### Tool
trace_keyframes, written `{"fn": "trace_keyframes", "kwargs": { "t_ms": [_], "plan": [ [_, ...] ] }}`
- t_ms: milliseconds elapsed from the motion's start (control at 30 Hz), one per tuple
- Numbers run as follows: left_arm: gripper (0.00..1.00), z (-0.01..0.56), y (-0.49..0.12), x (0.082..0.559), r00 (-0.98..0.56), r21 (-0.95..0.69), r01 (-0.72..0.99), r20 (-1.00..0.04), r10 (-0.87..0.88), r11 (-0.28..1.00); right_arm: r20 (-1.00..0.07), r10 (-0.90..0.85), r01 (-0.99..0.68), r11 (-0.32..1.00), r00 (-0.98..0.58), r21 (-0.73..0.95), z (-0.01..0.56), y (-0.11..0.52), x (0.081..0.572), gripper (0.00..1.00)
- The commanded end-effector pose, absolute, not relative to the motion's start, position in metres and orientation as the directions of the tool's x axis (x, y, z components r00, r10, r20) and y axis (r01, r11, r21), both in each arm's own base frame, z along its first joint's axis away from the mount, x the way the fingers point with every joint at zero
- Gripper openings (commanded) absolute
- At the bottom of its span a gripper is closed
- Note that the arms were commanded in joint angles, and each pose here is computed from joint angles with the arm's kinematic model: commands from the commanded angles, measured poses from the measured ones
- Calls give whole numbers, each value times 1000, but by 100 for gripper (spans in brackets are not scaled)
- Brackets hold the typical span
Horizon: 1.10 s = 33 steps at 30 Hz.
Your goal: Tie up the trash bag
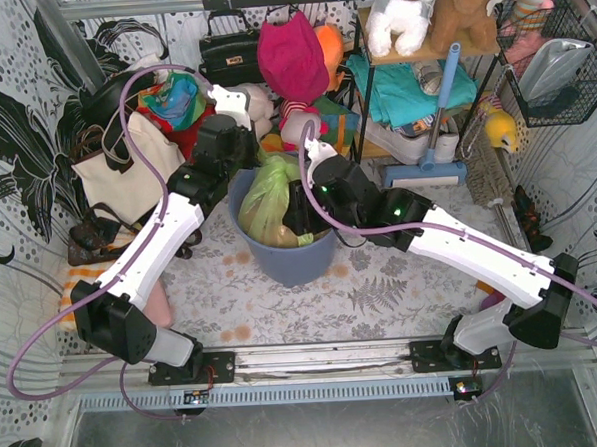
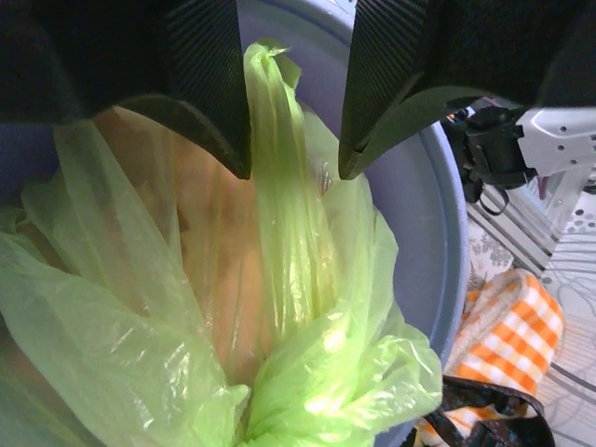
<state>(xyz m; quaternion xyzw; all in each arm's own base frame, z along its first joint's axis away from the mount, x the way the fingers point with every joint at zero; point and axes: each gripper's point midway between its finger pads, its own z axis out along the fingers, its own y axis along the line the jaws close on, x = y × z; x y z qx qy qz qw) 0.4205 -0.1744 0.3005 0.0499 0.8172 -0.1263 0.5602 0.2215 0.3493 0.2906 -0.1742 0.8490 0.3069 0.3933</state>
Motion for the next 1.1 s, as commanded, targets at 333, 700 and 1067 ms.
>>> {"fn": "trace_keyframes", "kwargs": {
  "t_ms": [333, 700, 1067],
  "plan": [
    [0, 333, -175, 425, -282, -175, 241, -954, -103, 955, -789, -17, -572, 698, -614, 430, 338, 337, 205, 3],
    [0, 381, -173, 440, -195, -126, 245, -978, -78, 961, -869, 203, -703, 518, -452, 487, 433, 339, 196, 0],
    [0, 314, -170, 446, -301, -126, 198, -952, -63, 972, -772, 175, -606, 524, -612, 599, 355, 331, 178, 0]
  ]
}}
